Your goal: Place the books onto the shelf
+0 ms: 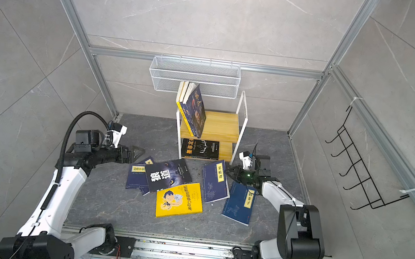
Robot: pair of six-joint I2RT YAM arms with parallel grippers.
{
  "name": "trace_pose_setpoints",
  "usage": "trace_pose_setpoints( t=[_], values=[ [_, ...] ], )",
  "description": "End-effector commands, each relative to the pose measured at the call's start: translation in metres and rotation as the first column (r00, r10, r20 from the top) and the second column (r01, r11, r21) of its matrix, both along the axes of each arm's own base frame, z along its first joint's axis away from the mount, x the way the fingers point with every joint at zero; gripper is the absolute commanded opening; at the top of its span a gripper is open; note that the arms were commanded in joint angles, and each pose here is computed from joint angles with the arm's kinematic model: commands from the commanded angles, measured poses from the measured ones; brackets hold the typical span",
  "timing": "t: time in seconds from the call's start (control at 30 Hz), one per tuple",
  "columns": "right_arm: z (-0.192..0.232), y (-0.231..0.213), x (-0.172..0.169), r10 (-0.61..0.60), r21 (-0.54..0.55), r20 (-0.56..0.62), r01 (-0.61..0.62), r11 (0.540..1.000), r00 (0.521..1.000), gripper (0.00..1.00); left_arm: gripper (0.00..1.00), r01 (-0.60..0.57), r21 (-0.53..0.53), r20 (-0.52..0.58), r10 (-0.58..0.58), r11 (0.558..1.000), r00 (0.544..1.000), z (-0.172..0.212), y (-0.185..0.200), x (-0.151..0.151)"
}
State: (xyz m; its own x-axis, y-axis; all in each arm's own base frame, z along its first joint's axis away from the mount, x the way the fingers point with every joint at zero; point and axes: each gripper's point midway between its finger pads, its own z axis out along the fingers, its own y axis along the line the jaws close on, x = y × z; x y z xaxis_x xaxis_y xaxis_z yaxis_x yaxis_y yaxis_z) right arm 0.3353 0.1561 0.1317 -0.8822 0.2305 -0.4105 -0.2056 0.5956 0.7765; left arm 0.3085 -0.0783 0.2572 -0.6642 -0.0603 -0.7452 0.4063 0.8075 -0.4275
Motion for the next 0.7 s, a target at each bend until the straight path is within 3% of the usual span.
trace_pose_setpoints(
  t=[0.0, 0.27, 0.37, 0.53, 0.67],
  values=[
    [0.022, 0.013, -0.016, 0.075, -0.015, 0.074, -0.074, 0.997, 0.994, 0.0, 0.95, 0.103, 0.021, 0.081, -0.105, 0.994, 0.991, 0.021, -0.014, -0.004],
    [0.081, 0.058, -0.051, 0.254, -0.059, 0.246, -0.247, 0.967, 0.935, 0.0, 0.96, 0.253, 0.066, 0.154, -0.26, 0.965, 0.953, 0.016, -0.036, -0.009],
    [0.098, 0.08, -0.062, 0.319, -0.065, 0.303, -0.314, 0.947, 0.898, 0.0, 0.94, 0.381, -0.029, 0.17, -0.371, 0.924, 0.913, 0.015, -0.056, -0.024],
    [0.116, 0.114, -0.068, 0.385, -0.078, 0.362, -0.383, 0.92, 0.849, 0.0, 0.94, 0.508, -0.062, 0.205, -0.487, 0.859, 0.849, 0.007, -0.084, -0.037],
    [0.125, 0.137, -0.07, 0.442, -0.097, 0.398, -0.443, 0.891, 0.804, 0.0, 0.98, 0.583, 0.003, 0.229, -0.568, 0.812, 0.79, 0.003, -0.098, -0.043]
  ],
)
